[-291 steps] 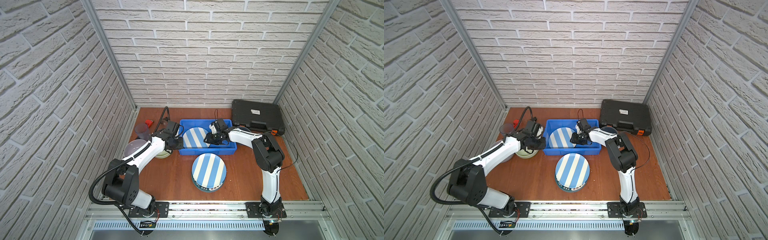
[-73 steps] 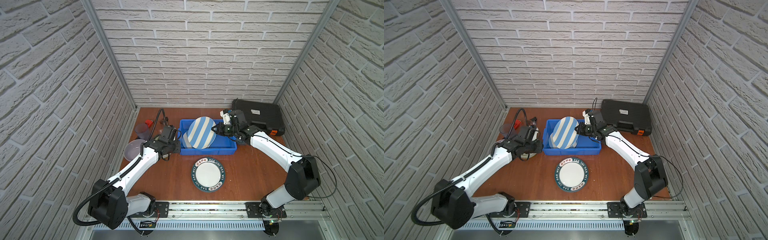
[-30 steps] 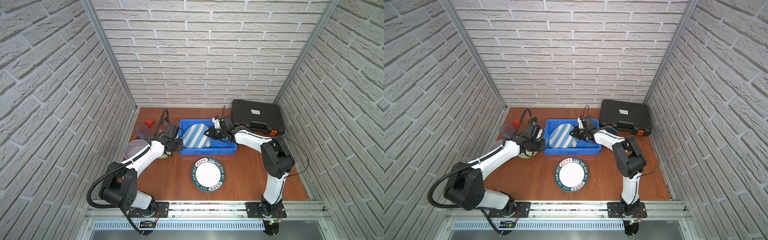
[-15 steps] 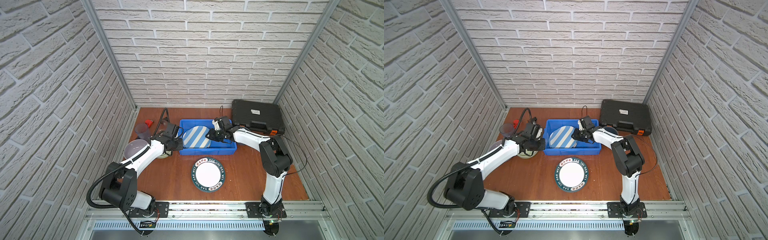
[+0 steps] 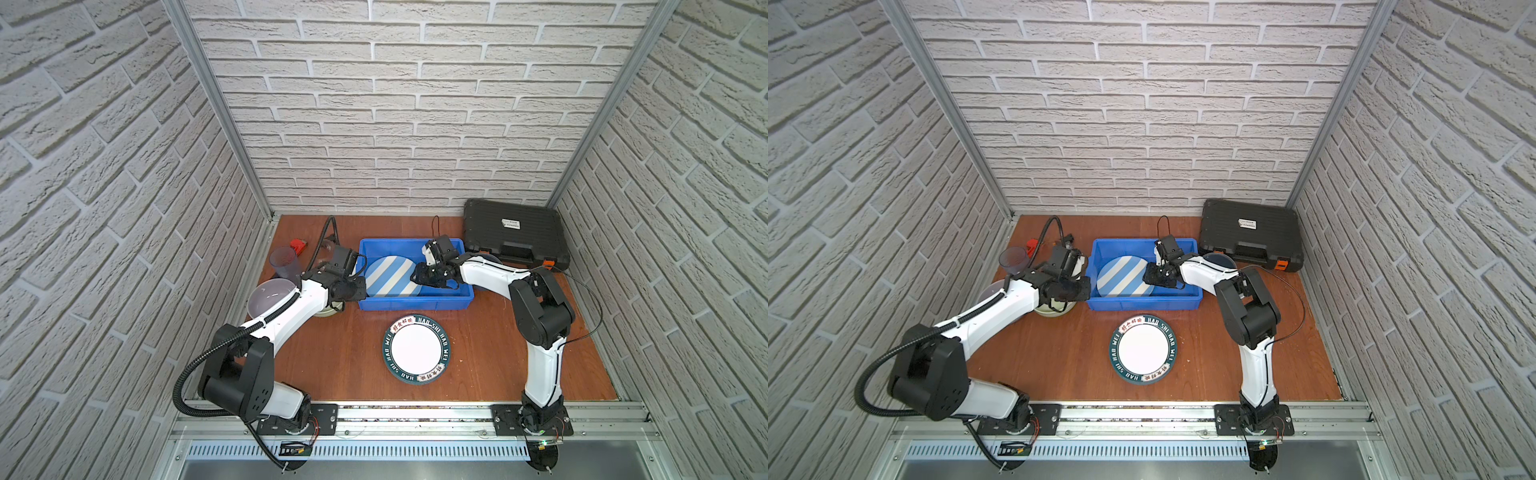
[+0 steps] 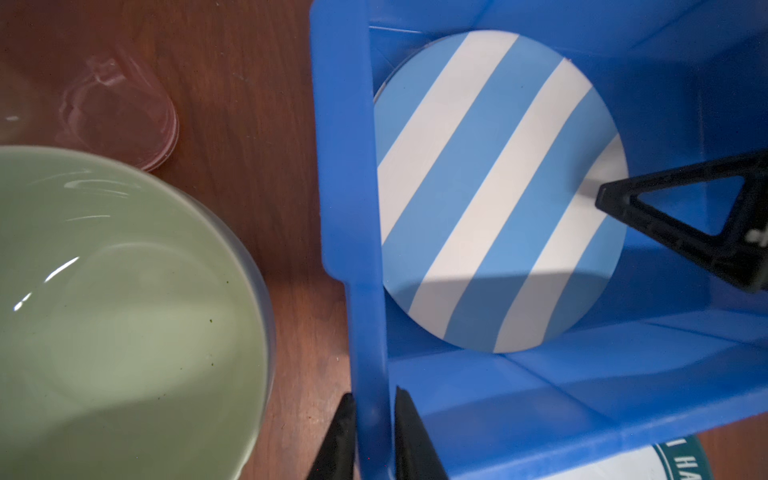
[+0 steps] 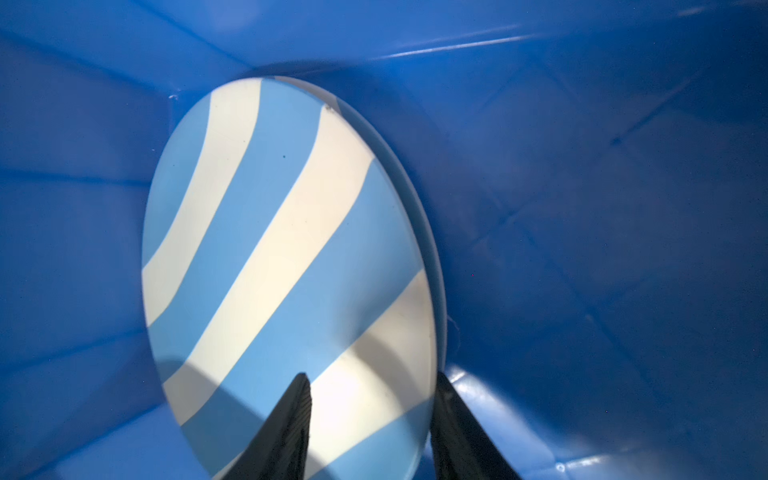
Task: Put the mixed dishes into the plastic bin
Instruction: 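Lower the striped plate into the bin and open the right gripper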
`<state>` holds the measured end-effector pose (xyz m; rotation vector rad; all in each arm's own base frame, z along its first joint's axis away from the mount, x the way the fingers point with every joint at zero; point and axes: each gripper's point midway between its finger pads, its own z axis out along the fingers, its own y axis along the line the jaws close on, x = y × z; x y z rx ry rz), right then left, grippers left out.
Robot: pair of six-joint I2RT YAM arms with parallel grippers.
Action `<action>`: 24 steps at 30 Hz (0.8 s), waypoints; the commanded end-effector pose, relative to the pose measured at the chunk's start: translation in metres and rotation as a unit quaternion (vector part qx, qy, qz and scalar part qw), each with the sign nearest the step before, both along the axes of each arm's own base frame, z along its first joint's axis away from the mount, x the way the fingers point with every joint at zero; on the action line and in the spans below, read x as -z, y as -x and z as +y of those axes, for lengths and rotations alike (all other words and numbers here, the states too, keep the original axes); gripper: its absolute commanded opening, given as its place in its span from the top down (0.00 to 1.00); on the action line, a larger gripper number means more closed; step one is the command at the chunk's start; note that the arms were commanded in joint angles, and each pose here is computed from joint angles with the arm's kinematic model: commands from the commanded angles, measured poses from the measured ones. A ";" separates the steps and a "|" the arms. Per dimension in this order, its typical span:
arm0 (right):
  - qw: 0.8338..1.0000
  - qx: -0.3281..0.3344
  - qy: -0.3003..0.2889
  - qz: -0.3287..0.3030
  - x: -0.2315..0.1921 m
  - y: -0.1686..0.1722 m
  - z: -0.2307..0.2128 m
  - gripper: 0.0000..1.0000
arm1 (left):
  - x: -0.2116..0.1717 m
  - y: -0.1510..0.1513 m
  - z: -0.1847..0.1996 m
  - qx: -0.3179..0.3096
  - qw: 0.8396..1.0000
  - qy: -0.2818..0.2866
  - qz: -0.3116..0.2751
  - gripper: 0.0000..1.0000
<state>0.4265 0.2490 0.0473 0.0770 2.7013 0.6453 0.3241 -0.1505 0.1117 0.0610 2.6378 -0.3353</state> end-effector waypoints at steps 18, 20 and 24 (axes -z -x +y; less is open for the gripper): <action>0.999 -0.031 0.010 -0.014 -0.001 -0.003 0.017 0.44 | -0.027 -0.008 -0.007 0.004 0.999 0.028 -0.035 0.76; 0.999 -0.034 -0.010 -0.028 -0.009 -0.004 0.022 0.44 | -0.030 -0.008 -0.007 0.004 0.999 0.030 -0.038 0.73; 0.999 -0.032 -0.013 -0.040 -0.022 -0.006 0.022 0.43 | -0.037 -0.007 -0.007 0.005 0.998 0.034 -0.044 0.66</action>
